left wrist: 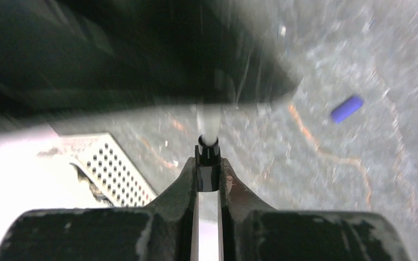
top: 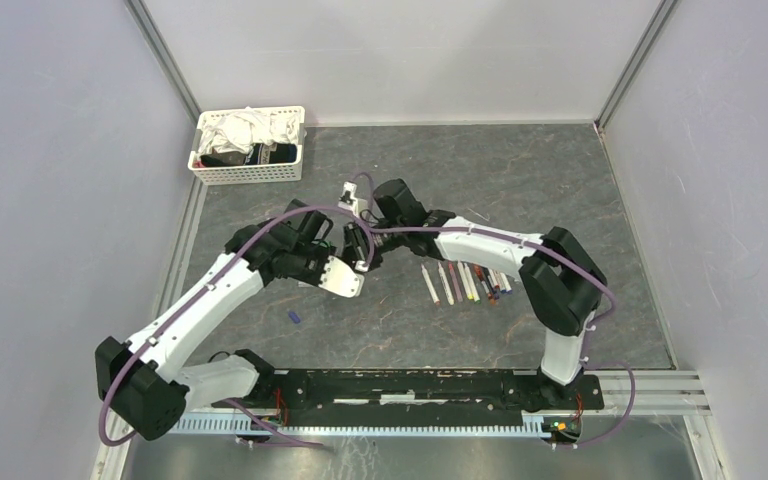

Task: Open the pen caps
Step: Place the pen cap at the center of the board, then place the pen at the center of the board.

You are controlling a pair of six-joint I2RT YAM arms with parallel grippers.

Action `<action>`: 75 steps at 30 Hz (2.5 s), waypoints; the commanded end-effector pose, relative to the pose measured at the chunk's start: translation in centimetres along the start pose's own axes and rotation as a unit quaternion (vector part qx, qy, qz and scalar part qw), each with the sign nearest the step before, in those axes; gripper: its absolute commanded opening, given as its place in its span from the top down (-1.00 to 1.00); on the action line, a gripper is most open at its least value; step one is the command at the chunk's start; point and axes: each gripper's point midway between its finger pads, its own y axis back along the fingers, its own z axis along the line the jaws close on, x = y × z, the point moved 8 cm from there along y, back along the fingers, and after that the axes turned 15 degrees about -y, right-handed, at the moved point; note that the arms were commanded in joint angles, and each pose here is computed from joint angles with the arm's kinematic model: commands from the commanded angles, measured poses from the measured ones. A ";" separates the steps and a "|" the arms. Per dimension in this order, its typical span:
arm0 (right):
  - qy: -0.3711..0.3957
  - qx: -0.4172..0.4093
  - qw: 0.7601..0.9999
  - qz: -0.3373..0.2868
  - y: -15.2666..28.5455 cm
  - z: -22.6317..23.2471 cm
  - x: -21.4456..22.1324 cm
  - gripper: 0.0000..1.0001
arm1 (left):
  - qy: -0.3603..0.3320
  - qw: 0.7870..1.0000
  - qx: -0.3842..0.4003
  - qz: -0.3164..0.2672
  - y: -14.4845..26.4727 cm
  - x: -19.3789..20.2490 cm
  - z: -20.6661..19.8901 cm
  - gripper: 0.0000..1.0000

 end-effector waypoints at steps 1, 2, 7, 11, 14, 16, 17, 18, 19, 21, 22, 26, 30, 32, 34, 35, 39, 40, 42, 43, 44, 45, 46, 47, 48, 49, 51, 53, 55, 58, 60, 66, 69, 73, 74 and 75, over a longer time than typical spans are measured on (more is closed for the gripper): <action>-0.003 0.025 1.000 0.010 3.1 -1.2 2.5 1.00 | -0.038 0.993 0.008 0.114 -0.6 2.5 0.3 0.96; -0.011 0.034 0.999 0.010 3.6 -2.1 3.1 1.00 | -0.038 0.992 0.012 0.122 -0.8 2.7 0.3 0.96; -0.031 0.065 0.997 -0.009 6.7 -4.7 5.4 1.00 | -0.020 0.990 0.016 0.142 -1.5 3.8 0.9 0.96; -0.034 0.108 0.993 -0.039 9.2 -6.5 6.1 1.00 | 0.021 0.993 0.005 0.120 -2.4 3.7 1.7 0.96; -0.035 0.173 0.980 -0.095 11.6 -8.1 5.7 1.00 | 0.085 0.994 0.014 0.066 -4.1 2.8 2.1 0.96; -0.036 0.247 0.958 -0.141 13.3 -9.3 5.2 1.00 | 0.126 0.991 0.027 0.037 -5.6 2.2 2.3 0.95; -0.034 0.285 0.944 -0.165 14.2 -9.8 5.0 1.00 | 0.143 0.989 0.032 0.028 -6.3 2.0 2.4 0.95; -0.029 0.317 0.929 -0.187 15.0 -10.2 4.8 1.00 | 0.160 0.986 0.035 0.019 -7.1 1.8 2.4 0.95; -0.027 0.356 0.911 -0.208 15.9 -10.6 4.7 1.00 | 0.174 0.984 0.038 0.015 -7.9 1.7 2.5 0.95; -0.018 0.403 0.883 -0.239 17.1 -11.1 4.5 1.00 | 0.193 0.980 0.046 0.017 -9.3 1.7 2.4 0.93; -0.016 0.425 0.869 -0.251 17.7 -11.3 4.5 1.00 | 0.200 0.978 0.049 0.021 -9.9 1.8 2.3 0.92; -0.015 0.478 0.837 -0.265 18.6 -12.5 4.6 1.00 | 0.216 0.974 0.058 0.035 -12.1 2.1 1.7 0.76; -0.015 0.508 0.819 -0.264 18.9 -13.7 5.2 1.00 | 0.236 0.969 0.059 0.033 -12.4 1.9 1.8 0.42; -0.015 0.518 0.813 -0.266 19.0 -14.2 5.4 1.00 | 0.242 0.969 0.051 0.027 -12.1 1.8 2.1 0.31; -0.014 0.526 0.807 -0.266 19.1 -14.7 5.6 1.00 | 0.248 0.967 0.045 0.021 -11.4 1.7 2.6 0.25; -0.014 0.528 0.807 -0.265 19.1 -14.9 5.8 1.00 | 0.253 0.966 0.043 0.017 -10.9 1.6 2.9 0.23; -0.019 0.534 0.806 -0.254 18.8 -15.7 6.2 0.86 | 0.269 0.963 0.018 -0.004 -8.2 1.2 4.7 0.00; -0.019 0.534 0.807 -0.252 18.7 -15.8 6.2 0.81 | 0.272 0.962 0.016 -0.007 -7.5 1.1 4.9 -0.08; -0.021 0.537 0.806 -0.248 18.7 -16.1 6.3 0.71 | 0.278 0.960 -0.005 -0.017 -5.5 1.0 6.1 -0.38; -0.021 0.538 0.806 -0.247 18.6 -16.3 6.3 0.65 | 0.282 0.959 -0.016 -0.021 -4.4 0.9 6.6 -0.91; -0.021 0.539 0.805 -0.246 18.6 -16.4 6.3 0.59 | 0.284 0.958 -0.028 -0.024 -3.4 0.9 7.1 -0.98; -0.020 0.541 0.805 -0.244 18.6 -16.5 6.4 0.53 | 0.286 0.957 -0.041 -0.026 -2.3 0.9 7.5 -0.99; -0.022 0.542 0.804 -0.243 18.6 -16.6 6.4 0.49 | 0.287 0.956 -0.057 -0.025 -1.2 0.9 7.9 -1.00; -0.021 0.543 0.804 -0.241 18.6 -16.6 6.4 0.43 | 0.287 0.955 -0.075 -0.020 -0.1 1.1 8.3 -1.00; -0.021 0.544 0.804 -0.240 18.6 -16.6 6.4 0.38 | 0.289 0.953 -0.096 -0.013 1.0 1.3 8.7 -1.00; -0.021 0.544 0.804 -0.239 18.6 -16.5 6.4 0.34 | 0.286 0.951 -0.116 -0.007 2.1 1.5 9.0 -1.00; -0.020 0.543 0.804 -0.241 18.7 -16.4 6.3 0.29 | 0.274 0.950 -0.147 -0.010 4.4 1.8 9.3 -1.00; -0.019 0.541 0.804 -0.245 18.8 -16.0 6.1 0.28 | 0.269 0.946 -0.179 -0.035 6.5 2.1 9.5 -1.00; -0.015 0.537 0.805 -0.254 19.0 -15.3 5.7 0.28 | 0.286 0.930 -0.227 -0.045 8.1 2.4 9.6 -1.00; -0.010 0.524 0.807 -0.274 19.3 -13.8 4.7 0.27 | 0.307 0.917 -0.252 -0.033 8.4 2.8 9.5 -1.00; -0.004 0.500 0.814 -0.294 19.3 -12.4 3.6 0.25 | 0.334 0.910 -0.244 -0.039 8.4 2.9 9.6 -1.00; -0.001 0.441 0.836 -0.327 17.7 -9.1 -1.7 0.15 | 0.394 0.882 -0.244 -0.086 8.8 3.3 10.7 -1.00; -0.017 0.432 0.836 -0.337 15.9 -9.1 -3.9 0.13 | 0.411 0.860 -0.280 -0.108 10.0 3.8 10.9 -1.00; -0.048 0.421 0.837 -0.346 13.3 -10.0 -7.0 0.11 | 0.402 0.870 -0.262 -0.112 9.7 3.6 10.1 -1.00; -0.058 0.417 0.837 -0.349 12.8 -10.3 -7.7 0.10 | 0.399 0.875 -0.248 -0.113 9.5 3.5 9.8 -1.00; -0.067 0.417 0.836 -0.351 12.2 -10.9 -8.4 0.11 | 0.398 0.879 -0.235 -0.117 9.4 3.3 9.5 -1.00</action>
